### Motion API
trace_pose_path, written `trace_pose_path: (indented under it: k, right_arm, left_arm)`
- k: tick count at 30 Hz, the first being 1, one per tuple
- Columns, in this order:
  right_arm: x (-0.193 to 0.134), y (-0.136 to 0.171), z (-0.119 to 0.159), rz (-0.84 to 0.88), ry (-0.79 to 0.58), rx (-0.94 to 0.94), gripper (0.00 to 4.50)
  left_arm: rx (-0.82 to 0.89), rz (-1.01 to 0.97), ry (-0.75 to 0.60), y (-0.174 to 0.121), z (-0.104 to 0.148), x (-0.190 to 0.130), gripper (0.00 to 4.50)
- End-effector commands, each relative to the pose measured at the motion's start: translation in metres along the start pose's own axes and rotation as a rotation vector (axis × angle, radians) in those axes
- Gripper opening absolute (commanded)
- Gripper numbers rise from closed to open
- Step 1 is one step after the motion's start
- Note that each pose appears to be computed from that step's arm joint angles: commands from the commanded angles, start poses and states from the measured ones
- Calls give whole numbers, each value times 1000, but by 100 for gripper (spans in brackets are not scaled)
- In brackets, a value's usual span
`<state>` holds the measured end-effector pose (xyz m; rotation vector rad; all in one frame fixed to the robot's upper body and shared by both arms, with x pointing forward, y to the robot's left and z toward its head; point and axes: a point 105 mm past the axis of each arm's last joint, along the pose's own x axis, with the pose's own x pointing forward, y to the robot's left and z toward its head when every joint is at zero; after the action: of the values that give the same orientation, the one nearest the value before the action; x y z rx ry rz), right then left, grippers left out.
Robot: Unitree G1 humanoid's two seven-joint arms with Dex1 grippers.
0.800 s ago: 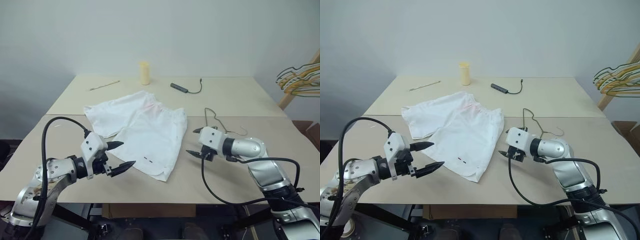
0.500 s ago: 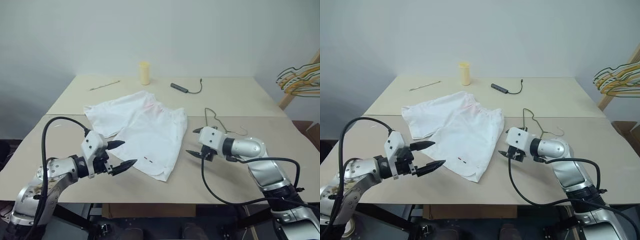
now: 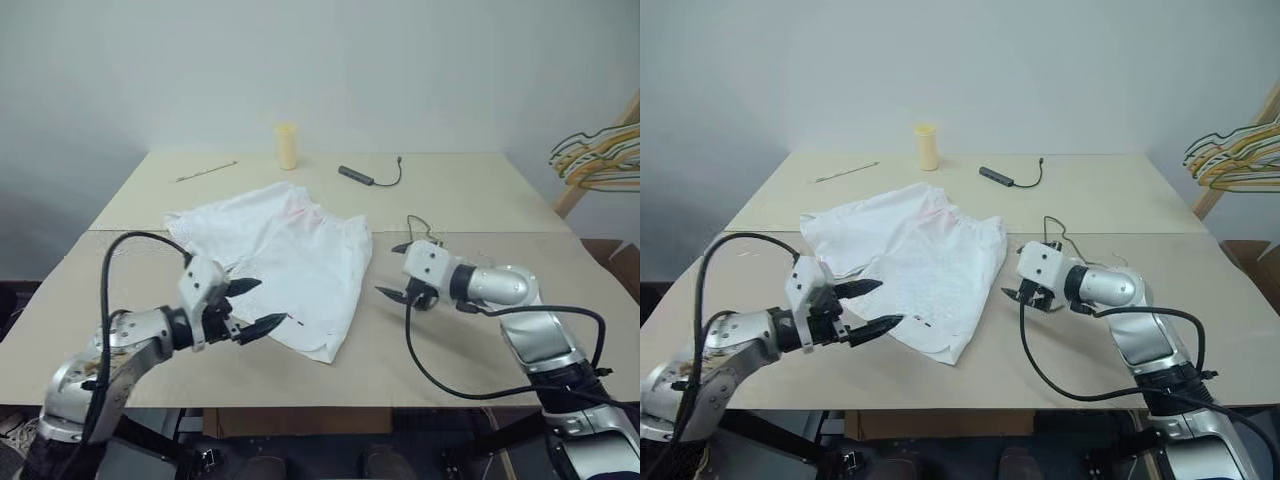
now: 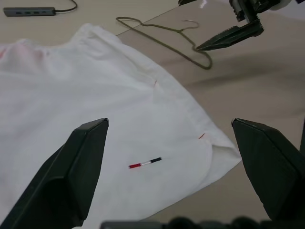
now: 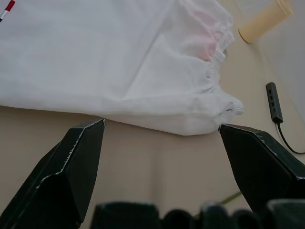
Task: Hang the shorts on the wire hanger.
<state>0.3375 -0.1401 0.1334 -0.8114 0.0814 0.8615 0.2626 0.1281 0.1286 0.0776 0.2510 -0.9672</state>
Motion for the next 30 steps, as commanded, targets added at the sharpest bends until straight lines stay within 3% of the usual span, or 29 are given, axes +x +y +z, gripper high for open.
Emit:
trace_pose_path:
  k: [1, 5, 16, 22, 30]
  right_arm:
    - [-9, -17, 4, -87, -6, -17, 445]
    - [-10, -23, 6, -135, -10, -7, 445]
    - [-18, -30, 5, -188, -1, -1, 445]
    - [-17, -32, 6, -199, -6, -1, 450]
    - [-10, -28, 2, -179, 1, -23, 450]
  left_arm:
    - [2, -93, 21, -21, 1, 21, 450]
    - [29, -158, 151, -37, -20, 42, 450]
    - [161, -60, 397, -34, -58, 73, 450]
    - [160, -1, 470, -27, -70, 73, 250]
    - [153, -2, 450, -27, -66, 70, 4]
